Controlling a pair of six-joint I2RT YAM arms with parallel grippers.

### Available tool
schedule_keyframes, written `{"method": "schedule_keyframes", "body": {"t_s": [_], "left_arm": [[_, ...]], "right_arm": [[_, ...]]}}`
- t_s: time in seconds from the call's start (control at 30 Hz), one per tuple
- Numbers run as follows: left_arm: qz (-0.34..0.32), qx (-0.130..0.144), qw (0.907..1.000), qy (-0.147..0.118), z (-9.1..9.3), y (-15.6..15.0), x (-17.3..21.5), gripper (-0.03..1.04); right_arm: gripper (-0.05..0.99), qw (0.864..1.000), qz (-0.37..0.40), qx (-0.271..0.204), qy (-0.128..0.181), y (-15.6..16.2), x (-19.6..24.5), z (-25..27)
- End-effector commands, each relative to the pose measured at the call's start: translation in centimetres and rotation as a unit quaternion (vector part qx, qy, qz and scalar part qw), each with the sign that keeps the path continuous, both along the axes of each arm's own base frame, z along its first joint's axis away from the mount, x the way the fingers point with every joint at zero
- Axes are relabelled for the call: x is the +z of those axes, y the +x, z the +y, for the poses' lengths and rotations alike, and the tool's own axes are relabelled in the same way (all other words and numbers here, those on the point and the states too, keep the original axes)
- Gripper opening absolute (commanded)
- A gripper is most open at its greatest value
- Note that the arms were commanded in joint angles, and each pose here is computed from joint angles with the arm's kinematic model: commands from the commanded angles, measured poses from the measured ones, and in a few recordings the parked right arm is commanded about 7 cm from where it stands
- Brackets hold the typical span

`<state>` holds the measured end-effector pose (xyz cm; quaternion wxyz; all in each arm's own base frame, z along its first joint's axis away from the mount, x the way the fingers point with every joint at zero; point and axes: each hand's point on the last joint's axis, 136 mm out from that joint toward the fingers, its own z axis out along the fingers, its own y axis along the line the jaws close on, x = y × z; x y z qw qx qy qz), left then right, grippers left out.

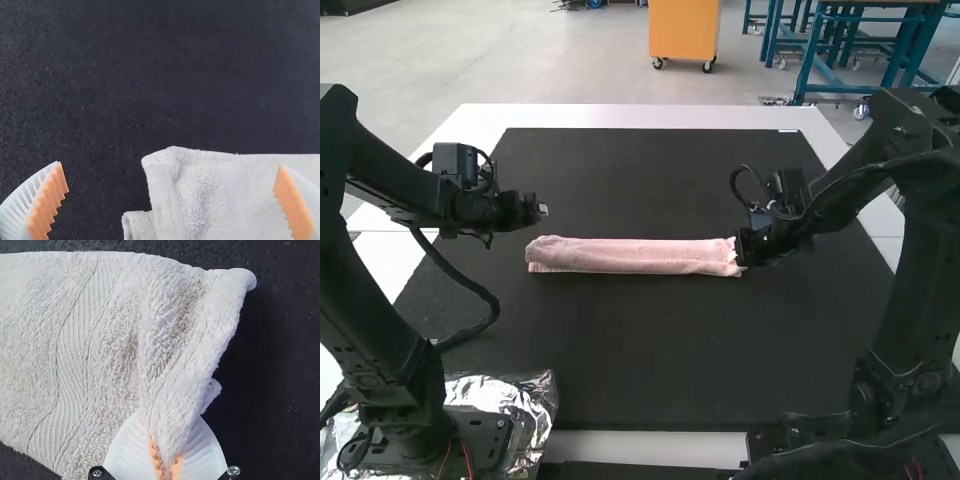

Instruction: Fold the towel.

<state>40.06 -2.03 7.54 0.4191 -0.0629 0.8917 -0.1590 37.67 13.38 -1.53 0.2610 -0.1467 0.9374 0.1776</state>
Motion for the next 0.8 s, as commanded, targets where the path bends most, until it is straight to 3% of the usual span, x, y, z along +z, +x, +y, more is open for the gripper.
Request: {"method": "schedule_keyframes", "body": {"t_s": [0.0,0.2,0.33,0.6,0.77], "left_arm": [[-0.024,0.0,0.9997,-0.005,0.1,0.6,1.8,0.97],[-0.048,-0.001,0.9989,0.0,0.2,1.4,3.0,0.97],[-0.062,-0.002,0.9981,0.003,0.3,2.1,4.1,0.97],[-0.064,-0.006,0.9977,0.02,0.6,2.0,3.9,0.97],[-0.064,0.02,0.9975,0.02,2.7,2.0,3.8,0.97]], "right_arm": [[-0.03,1.0,0.009,0.022,0.019,-0.8,0.5,0.4],[-0.03,0.996,-0.068,-0.049,0.02,2.1,7.1,-6.4],[-0.03,0.996,-0.076,-0.041,0.032,2.0,9.3,-6.1],[-0.03,0.992,-0.082,0.055,0.078,0.8,11.9,5.0],[-0.03,0.987,-0.081,0.109,0.086,-0.6,11.8,10.9]]}}
